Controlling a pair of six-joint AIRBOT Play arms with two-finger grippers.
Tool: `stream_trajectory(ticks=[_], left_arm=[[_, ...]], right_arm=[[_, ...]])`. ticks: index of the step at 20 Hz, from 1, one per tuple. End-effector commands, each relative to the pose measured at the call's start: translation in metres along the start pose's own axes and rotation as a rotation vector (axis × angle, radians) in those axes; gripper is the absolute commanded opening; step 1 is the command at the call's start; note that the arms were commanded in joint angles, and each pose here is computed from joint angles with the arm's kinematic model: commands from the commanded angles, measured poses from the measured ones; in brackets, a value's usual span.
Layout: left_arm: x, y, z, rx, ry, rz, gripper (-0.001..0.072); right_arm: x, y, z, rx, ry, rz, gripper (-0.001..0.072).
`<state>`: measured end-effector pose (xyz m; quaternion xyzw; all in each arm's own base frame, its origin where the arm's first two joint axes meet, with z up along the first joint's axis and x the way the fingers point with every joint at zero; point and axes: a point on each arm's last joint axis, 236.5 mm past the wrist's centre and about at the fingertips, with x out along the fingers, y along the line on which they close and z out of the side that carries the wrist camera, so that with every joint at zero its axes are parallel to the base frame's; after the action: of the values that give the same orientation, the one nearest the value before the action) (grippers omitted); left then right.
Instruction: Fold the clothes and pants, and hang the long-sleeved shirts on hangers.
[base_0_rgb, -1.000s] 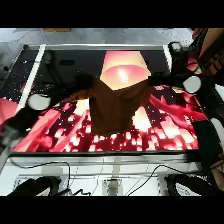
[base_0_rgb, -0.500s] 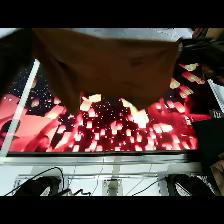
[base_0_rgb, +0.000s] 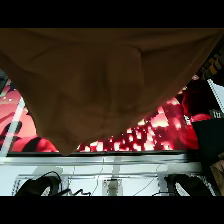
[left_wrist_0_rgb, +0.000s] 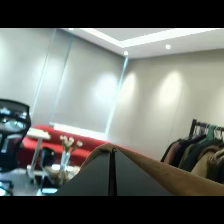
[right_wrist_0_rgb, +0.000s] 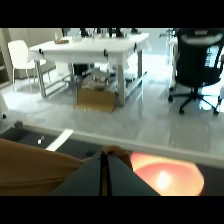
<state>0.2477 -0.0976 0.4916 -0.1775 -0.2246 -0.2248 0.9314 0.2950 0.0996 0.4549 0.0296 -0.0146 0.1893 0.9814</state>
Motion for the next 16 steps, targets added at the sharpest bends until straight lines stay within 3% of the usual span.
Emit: stream_trajectory(ticks=[1,7,11,14,15,16], left_arm=[[0.024,0.013,-0.048,-0.002,0.113,0.016,0.0004],[0.074,0.099,-0.274,0.122,0.573,0.125,0.0006],[0.064,0.180,-0.414,0.134,0.754,0.274,0.0007],[0.058,0.220,-0.456,0.128,0.732,0.387,0.0021],[0.059,0.226,-0.456,0.141,0.711,0.405,0.0021],[0.061,0.229,-0.452,0.148,0.693,0.414,0.0095]], right_arm=[[0.041,-0.007,-0.036,0.042,0.109,0.012,0.0012],[0.187,-0.056,-0.226,0.139,0.492,-0.036,0.0012],[0.253,-0.092,-0.317,0.173,0.506,-0.112,0.0013],[0.276,-0.109,-0.362,0.179,0.501,-0.153,0.0014],[0.279,-0.112,-0.367,0.178,0.495,-0.160,0.0061],[0.280,-0.113,-0.367,0.177,0.490,-0.163,0.0244]])
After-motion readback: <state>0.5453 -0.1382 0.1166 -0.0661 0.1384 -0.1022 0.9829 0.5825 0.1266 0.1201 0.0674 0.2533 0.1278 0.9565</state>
